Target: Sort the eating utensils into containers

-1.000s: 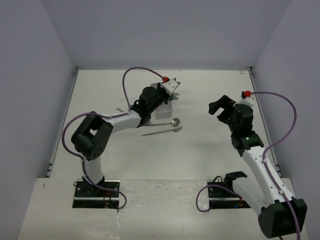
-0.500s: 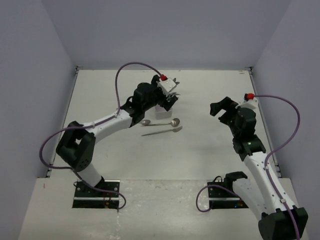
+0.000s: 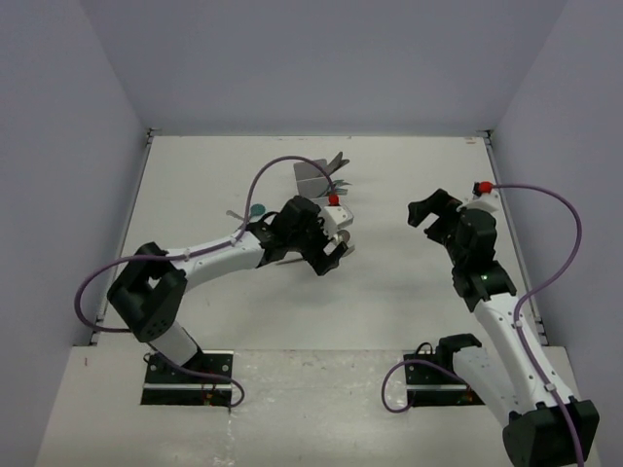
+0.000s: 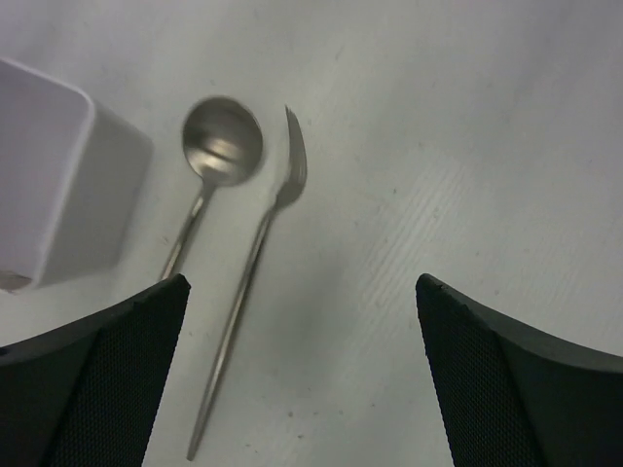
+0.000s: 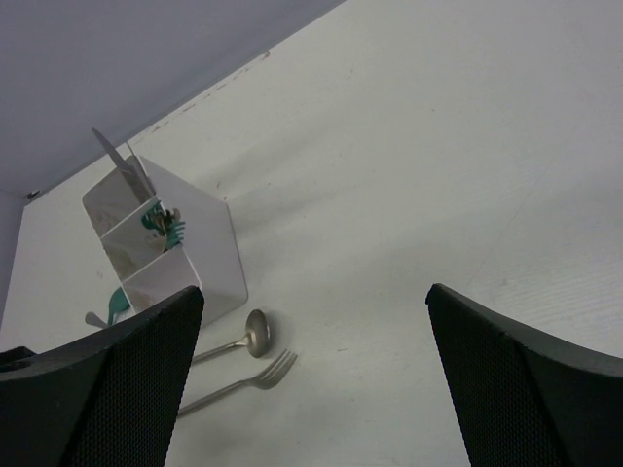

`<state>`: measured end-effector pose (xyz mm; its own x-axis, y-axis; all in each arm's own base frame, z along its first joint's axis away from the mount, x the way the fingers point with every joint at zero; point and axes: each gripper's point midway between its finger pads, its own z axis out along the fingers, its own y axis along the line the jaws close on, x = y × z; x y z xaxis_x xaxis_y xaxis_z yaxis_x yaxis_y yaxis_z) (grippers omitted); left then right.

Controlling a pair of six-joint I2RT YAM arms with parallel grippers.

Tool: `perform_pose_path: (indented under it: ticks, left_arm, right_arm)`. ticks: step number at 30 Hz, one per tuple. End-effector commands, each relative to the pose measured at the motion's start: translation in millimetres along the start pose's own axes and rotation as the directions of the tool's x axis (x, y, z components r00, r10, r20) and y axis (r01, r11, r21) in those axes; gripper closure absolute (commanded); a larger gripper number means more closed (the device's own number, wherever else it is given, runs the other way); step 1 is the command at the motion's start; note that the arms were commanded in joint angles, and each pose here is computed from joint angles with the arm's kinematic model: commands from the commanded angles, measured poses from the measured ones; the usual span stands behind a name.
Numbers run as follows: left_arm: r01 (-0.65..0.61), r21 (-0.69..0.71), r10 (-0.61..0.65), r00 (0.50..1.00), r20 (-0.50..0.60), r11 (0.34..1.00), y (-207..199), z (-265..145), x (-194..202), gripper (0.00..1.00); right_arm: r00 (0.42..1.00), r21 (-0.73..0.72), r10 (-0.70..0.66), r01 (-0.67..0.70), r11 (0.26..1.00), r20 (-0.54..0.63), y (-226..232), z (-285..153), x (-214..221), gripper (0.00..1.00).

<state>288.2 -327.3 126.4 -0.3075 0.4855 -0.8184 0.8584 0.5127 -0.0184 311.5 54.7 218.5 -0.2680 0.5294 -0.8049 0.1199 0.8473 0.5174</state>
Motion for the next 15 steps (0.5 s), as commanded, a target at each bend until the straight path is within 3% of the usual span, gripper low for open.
perform_pose_path:
  ticks: [1,8,13,15]
  left_arm:
    - [0.067,-0.035,-0.071,0.987,-0.147,0.997,-1.9,9.5,39.1,0.00]
    - [0.038,-0.031,-0.043,0.983,-0.181,0.999,5.0,34.6,45.5,0.06]
    - [0.028,-0.043,-0.037,0.972,-0.231,0.999,9.0,43.8,61.9,0.18]
    - [0.025,-0.047,-0.036,0.970,-0.239,0.999,10.4,47.5,67.3,0.21]
  right_arm:
    - [1.000,0.004,-0.003,0.003,1.000,-0.017,1.8,1.5,-1.9,0.01]
    - [0.998,0.122,-0.007,0.014,0.992,-0.057,-14.2,4.5,-1.2,0.01]
    - [0.998,0.302,0.019,0.002,0.953,-0.067,-35.3,-0.3,-11.5,0.01]
    - [0.998,0.312,0.015,0.005,0.950,-0.062,-32.5,-1.0,-19.7,0.01]
